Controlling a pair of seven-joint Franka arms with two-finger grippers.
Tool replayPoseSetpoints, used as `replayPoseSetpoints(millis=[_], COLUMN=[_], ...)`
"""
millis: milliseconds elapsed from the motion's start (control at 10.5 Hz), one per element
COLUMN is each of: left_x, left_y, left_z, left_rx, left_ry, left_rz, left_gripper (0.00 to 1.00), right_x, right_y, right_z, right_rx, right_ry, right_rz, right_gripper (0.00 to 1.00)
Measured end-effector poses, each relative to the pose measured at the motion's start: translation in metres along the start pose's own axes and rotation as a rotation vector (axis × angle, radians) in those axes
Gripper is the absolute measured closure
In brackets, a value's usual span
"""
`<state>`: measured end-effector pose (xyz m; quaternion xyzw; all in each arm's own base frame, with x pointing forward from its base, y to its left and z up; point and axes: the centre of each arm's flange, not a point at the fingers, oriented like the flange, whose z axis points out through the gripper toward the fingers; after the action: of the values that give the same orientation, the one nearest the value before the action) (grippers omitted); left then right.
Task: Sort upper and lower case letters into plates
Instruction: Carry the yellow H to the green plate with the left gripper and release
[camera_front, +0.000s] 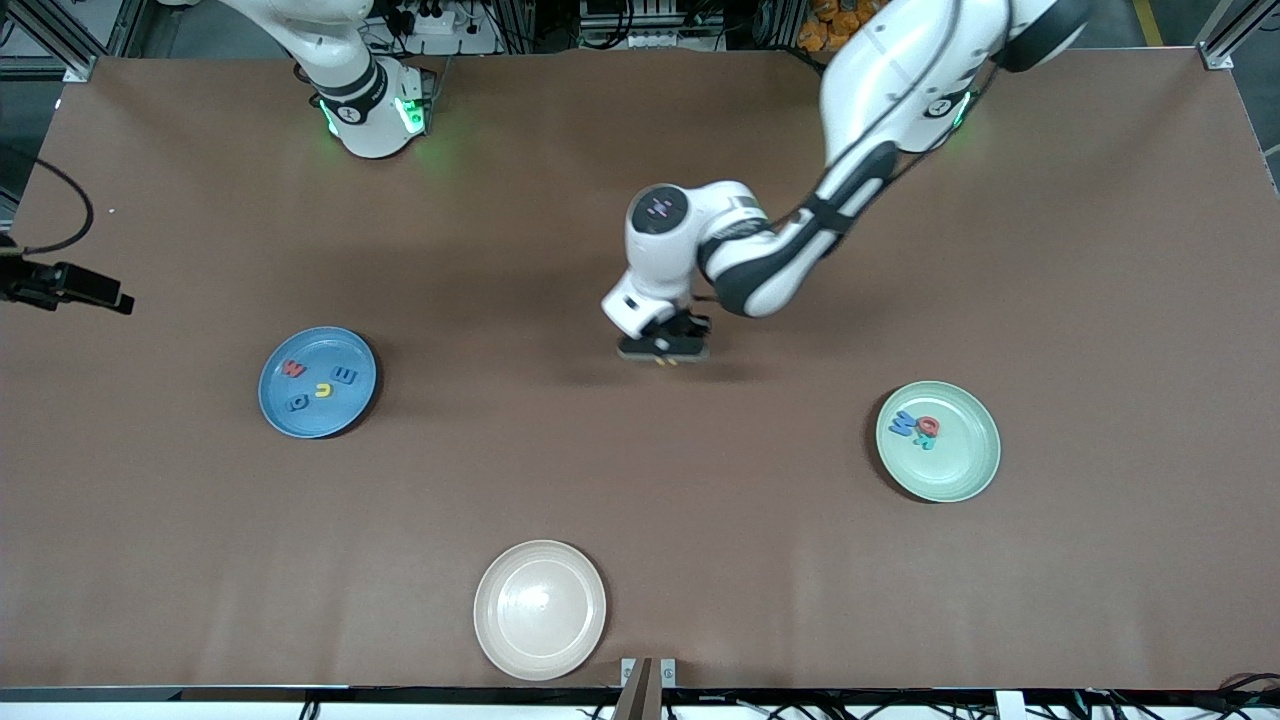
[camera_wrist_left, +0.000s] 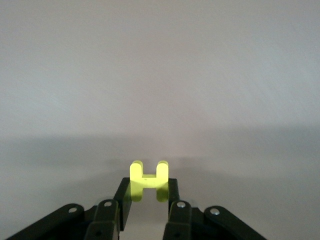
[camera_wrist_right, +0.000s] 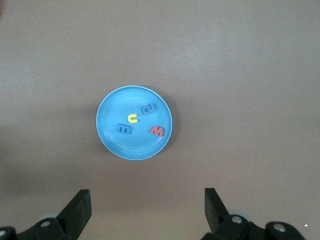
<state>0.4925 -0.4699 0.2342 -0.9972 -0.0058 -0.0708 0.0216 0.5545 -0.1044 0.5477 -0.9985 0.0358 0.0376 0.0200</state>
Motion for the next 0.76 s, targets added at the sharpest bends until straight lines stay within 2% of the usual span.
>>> replayPoseSetpoints(millis=[190, 475, 665, 760], left_x=[0.052, 0.122, 0.147, 0.155], left_y=[-0.062, -0.190, -0.264, -0.299], left_z=[-0.014, -0.003, 0.002, 0.005], left_rx=[0.066, 0.149, 0.185, 0.198], left_ry=[0.008, -0.052, -0.105, -0.133], left_rz=[-0.054, 0.007, 0.042, 0.060], left_gripper=[0.67, 0.67, 0.67, 0.67], right_x=[-0.018, -0.034, -0.035, -0.035], right_y=[-0.024, -0.067, -0.063, -0.061], right_z=[-0.021, -0.059, -0.072, -0.072], right_rx=[-0.003, -0.009, -0.014, -0.013], right_ry=[0.034, 0.080, 0.102, 0.103], right_rz=[-0.008, -0.052, -0.137, -0.126], right_gripper=[0.00, 0.00, 0.00, 0.00])
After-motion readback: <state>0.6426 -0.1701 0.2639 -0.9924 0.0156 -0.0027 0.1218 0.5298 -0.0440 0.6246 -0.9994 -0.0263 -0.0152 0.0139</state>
